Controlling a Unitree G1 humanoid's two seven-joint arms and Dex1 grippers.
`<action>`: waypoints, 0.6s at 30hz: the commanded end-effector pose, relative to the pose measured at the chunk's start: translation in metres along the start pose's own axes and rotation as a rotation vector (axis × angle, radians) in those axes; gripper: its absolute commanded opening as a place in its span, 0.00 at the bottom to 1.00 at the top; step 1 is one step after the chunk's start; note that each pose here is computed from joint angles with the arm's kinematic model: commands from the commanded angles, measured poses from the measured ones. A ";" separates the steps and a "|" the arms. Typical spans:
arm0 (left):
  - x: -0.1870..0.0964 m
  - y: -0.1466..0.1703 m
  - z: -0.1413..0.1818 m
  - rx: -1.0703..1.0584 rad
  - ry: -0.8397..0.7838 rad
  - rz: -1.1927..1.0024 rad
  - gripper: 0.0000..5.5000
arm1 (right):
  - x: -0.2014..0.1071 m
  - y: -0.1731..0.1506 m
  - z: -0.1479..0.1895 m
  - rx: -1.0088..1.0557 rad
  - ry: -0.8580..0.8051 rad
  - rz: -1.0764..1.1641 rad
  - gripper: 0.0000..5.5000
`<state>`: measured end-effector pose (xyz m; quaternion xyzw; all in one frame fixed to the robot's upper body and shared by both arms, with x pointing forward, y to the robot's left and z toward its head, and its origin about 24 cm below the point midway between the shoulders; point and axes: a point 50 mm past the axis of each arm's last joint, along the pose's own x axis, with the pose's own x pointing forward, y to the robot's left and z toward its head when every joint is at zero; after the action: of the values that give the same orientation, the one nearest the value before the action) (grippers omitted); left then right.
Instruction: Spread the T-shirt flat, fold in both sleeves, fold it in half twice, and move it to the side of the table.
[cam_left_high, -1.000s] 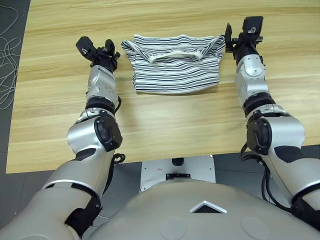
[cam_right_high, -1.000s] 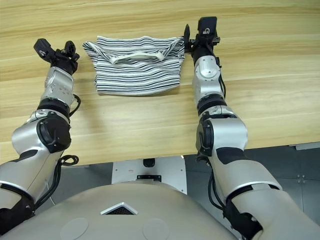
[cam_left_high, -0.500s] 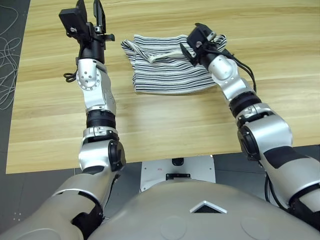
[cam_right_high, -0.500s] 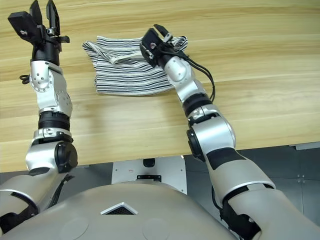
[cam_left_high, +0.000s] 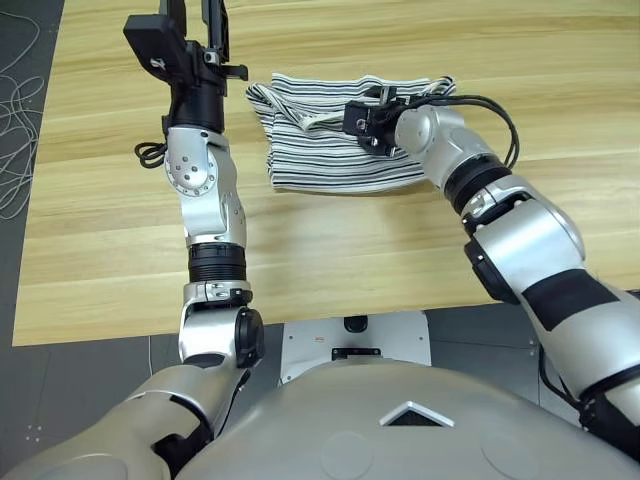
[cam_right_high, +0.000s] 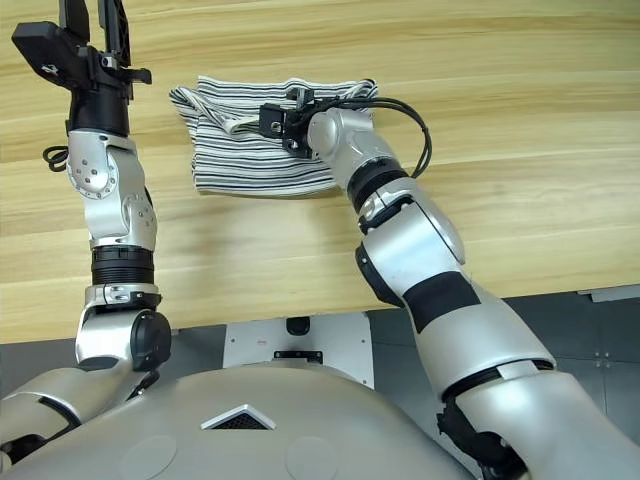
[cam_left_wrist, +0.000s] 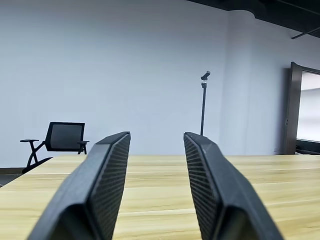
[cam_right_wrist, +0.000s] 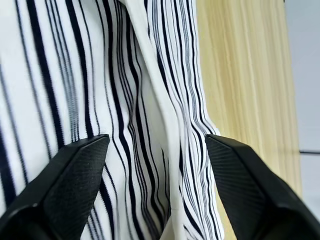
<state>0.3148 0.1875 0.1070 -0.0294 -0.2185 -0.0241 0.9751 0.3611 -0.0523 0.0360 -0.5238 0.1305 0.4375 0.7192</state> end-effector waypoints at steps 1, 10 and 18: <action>-0.001 0.004 -0.004 -0.004 0.018 0.035 0.36 | -0.013 0.056 -0.050 -0.025 0.030 0.367 0.65; 0.001 0.010 -0.006 0.011 0.015 0.050 0.36 | -0.069 0.075 -0.044 -0.103 -0.262 0.581 0.65; -0.001 0.012 -0.009 0.022 0.018 0.067 0.36 | -0.115 0.090 -0.033 -0.062 -0.321 0.509 0.65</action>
<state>0.3169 0.1975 0.0971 -0.0300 -0.2074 0.0033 0.9778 0.2431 -0.1229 0.0431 -0.4203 0.1046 0.6872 0.5833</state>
